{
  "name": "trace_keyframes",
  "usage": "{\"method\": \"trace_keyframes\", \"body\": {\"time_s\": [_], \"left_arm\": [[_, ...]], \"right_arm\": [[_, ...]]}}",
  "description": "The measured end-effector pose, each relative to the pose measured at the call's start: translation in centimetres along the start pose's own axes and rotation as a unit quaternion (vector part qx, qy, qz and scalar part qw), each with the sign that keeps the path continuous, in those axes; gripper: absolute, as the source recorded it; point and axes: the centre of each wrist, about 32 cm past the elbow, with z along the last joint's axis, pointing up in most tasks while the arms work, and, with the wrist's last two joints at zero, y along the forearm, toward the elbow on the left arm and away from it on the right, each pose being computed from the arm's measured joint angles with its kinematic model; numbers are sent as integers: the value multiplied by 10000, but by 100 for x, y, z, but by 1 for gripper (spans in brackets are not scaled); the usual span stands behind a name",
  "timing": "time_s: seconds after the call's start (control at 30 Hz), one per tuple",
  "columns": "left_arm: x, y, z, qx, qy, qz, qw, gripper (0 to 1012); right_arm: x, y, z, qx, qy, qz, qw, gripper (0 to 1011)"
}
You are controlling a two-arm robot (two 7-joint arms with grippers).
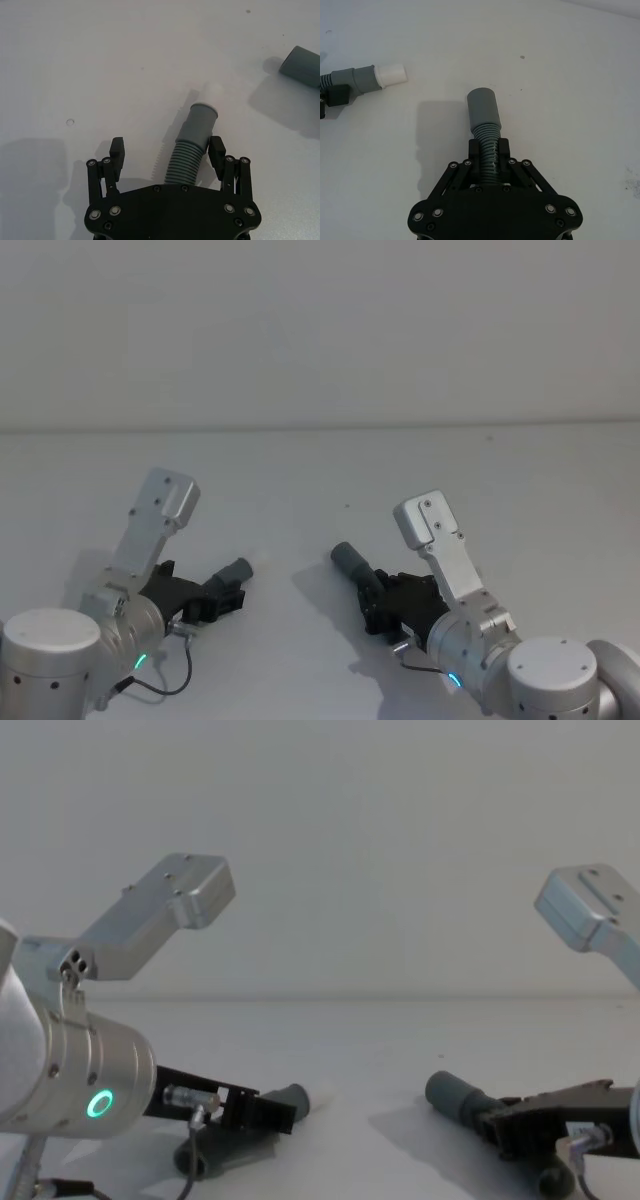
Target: Use both hands to pick up one end of the pipe from the table, align the ends, and insert them.
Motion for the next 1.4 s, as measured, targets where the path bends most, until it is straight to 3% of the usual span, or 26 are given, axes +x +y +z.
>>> {"method": "trace_keyframes", "body": {"time_s": [0.13,0.33,0.4,0.97,1.4], "left_arm": [[1,0,-12,-38,15,6,10000,1001],[1,-1,-25,-76,30,11,10000,906],[1,-2,-27,-82,32,12,10000,811],[2,-1,-38,-132,47,20,9999,316],[2,-1,-41,-137,50,21,9999,262]], "right_arm": [[0,0,0,0,0,0,10000,194],[0,0,0,0,0,0,10000,194],[0,0,0,0,0,0,10000,194],[0,0,0,0,0,0,10000,194],[0,0,0,0,0,0,10000,194]]}}
